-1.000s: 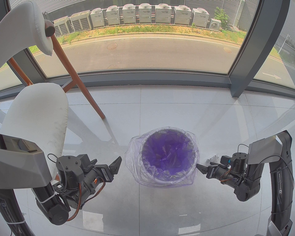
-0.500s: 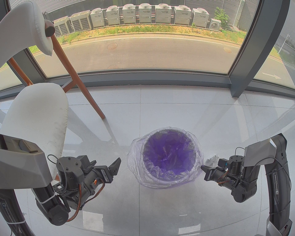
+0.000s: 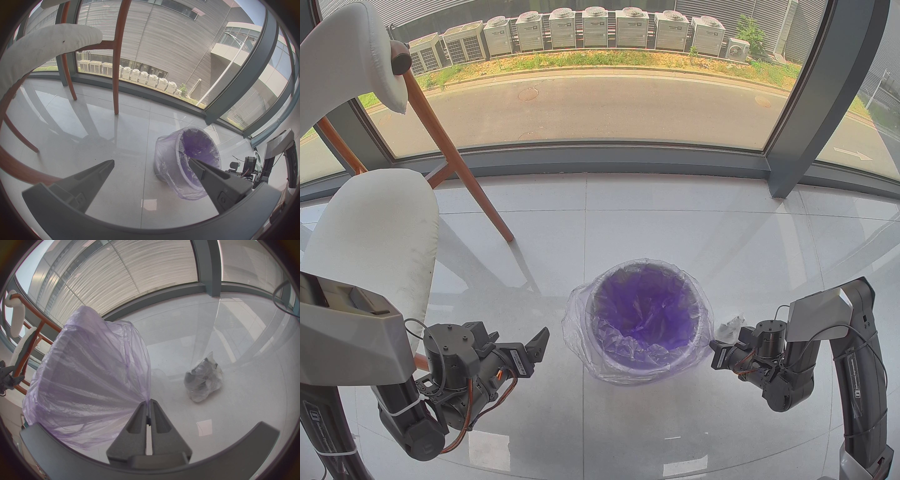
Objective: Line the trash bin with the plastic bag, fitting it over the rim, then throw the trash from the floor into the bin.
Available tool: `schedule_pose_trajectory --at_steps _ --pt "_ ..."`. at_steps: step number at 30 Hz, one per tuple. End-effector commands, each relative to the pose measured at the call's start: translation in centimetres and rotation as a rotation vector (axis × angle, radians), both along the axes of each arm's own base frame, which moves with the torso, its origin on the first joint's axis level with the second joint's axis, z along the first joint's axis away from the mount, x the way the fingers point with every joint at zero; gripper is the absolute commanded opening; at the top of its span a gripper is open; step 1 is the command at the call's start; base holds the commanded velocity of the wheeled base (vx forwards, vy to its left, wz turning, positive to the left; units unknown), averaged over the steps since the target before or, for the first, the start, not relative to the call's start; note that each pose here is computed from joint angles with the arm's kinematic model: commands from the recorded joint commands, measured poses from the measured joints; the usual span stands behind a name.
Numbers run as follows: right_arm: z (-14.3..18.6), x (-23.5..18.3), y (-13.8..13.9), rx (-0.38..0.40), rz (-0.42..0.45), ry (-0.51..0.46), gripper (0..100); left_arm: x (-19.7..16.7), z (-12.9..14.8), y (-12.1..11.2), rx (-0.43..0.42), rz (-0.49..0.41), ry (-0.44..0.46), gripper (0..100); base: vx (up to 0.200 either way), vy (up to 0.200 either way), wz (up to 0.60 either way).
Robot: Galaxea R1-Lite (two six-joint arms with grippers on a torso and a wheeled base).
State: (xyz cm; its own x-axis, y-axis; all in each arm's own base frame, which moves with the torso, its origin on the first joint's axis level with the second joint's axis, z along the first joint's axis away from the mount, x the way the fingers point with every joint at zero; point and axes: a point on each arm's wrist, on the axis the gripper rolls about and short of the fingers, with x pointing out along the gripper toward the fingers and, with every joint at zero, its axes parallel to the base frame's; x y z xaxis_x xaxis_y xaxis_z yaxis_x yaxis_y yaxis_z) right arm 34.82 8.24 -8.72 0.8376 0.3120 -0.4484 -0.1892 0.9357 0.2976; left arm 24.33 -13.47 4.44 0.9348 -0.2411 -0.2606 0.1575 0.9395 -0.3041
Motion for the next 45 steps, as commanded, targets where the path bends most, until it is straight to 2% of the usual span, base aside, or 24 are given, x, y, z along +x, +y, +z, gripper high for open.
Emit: schedule_pose_trajectory --at_steps 1,6,11,19,24,31,32,39,42,45 --pt "0.0 0.1 0.1 -0.011 -0.011 0.001 0 0.0 -0.6 -0.2 0.012 0.001 0.016 100 0.0 0.0 0.0" --pt "0.1 0.2 0.2 -0.021 -0.007 0.025 0 0.0 -0.7 -0.3 0.015 0.004 0.019 100 0.0 0.0 0.0" --pt "0.2 0.2 0.4 -0.068 0.024 0.046 0 0.0 -0.8 -0.3 0.017 0.005 0.021 100 0.0 0.0 0.0" --pt "0.1 -0.6 2.4 -0.16 0.16 0.025 0 0.0 -0.8 -0.3 0.017 0.005 0.021 100 0.0 0.0 0.0" --pt "0.4 -0.6 2.5 -0.173 0.167 0.082 0 0.0 -0.7 -0.3 0.016 0.005 0.019 100 0.0 0.0 0.0" --pt "0.4 -0.5 2.4 -0.174 0.163 0.093 0 -0.1 -1.6 -1.0 0.031 -0.019 0.044 100 0.0 0.0 0.0" --pt "0.4 -0.5 2.4 -0.174 0.163 0.093 100 -0.1 -1.6 -1.0 0.031 -0.019 0.044 100 0.0 0.0 0.0" --pt "1.7 -2.1 1.2 -0.125 0.115 0.055 100 0.1 -2.1 -1.2 0.016 -0.055 0.064 100 0.0 0.0 0.0" --pt "2.4 -3.3 0.7 -0.104 0.099 0.036 100 0.1 -2.3 -1.1 -0.017 -0.076 0.081 100 0.0 0.0 0.0" --pt "3.3 -3.9 0.3 -0.071 0.078 -0.029 100 0.2 -2.6 -1.2 -0.069 -0.08 0.111 100 0.0 0.0 0.0"
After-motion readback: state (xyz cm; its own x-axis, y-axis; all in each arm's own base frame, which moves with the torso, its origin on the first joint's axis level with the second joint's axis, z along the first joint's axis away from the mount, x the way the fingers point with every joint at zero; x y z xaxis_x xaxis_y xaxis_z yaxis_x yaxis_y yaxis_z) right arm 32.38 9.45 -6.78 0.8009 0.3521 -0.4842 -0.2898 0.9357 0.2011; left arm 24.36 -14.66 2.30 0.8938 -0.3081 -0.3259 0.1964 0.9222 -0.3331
